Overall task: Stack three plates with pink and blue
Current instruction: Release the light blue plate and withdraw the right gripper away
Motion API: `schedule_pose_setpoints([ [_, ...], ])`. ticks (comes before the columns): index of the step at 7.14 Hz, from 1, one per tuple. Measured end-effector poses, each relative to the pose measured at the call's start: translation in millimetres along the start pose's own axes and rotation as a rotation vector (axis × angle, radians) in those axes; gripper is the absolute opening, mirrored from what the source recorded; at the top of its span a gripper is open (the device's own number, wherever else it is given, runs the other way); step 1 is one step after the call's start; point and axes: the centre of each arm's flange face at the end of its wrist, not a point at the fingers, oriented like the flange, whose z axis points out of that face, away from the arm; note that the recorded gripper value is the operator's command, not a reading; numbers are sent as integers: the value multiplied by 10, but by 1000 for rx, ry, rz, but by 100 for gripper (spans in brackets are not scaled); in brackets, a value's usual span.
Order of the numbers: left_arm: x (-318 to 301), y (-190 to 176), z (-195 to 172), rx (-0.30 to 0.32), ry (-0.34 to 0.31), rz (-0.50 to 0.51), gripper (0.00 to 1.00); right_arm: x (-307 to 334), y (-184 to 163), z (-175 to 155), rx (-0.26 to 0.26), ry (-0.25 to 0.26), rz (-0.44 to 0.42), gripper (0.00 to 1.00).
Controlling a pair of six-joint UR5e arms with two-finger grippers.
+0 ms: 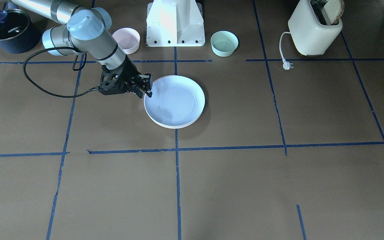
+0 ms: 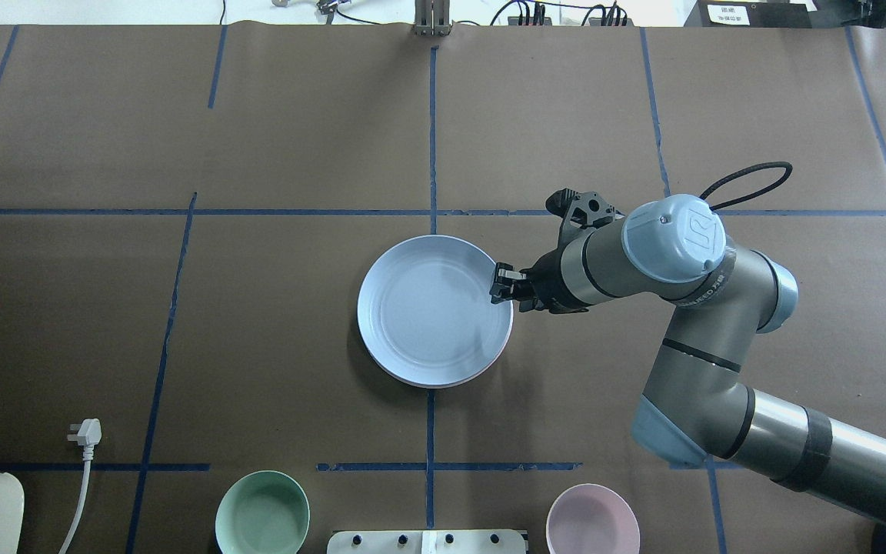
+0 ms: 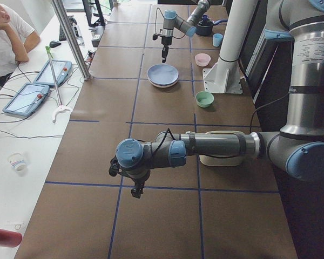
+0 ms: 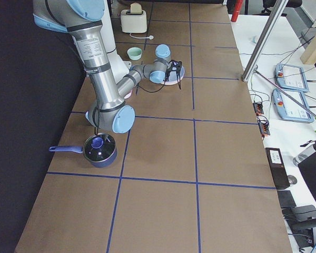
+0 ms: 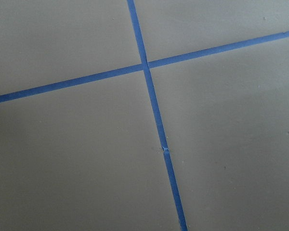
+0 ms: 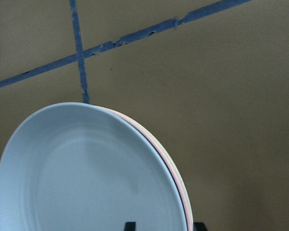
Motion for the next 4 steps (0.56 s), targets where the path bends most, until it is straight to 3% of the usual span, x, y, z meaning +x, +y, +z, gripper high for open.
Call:
schedule_pose_setpoints([
  [2, -7, 5, -4, -2, -6, -6, 100, 188, -573, -333, -13, 61, 9, 100],
  [4, -4, -29, -40, -9, -35, -21, 100, 724, -1455, -947, -41, 177, -95, 100],
])
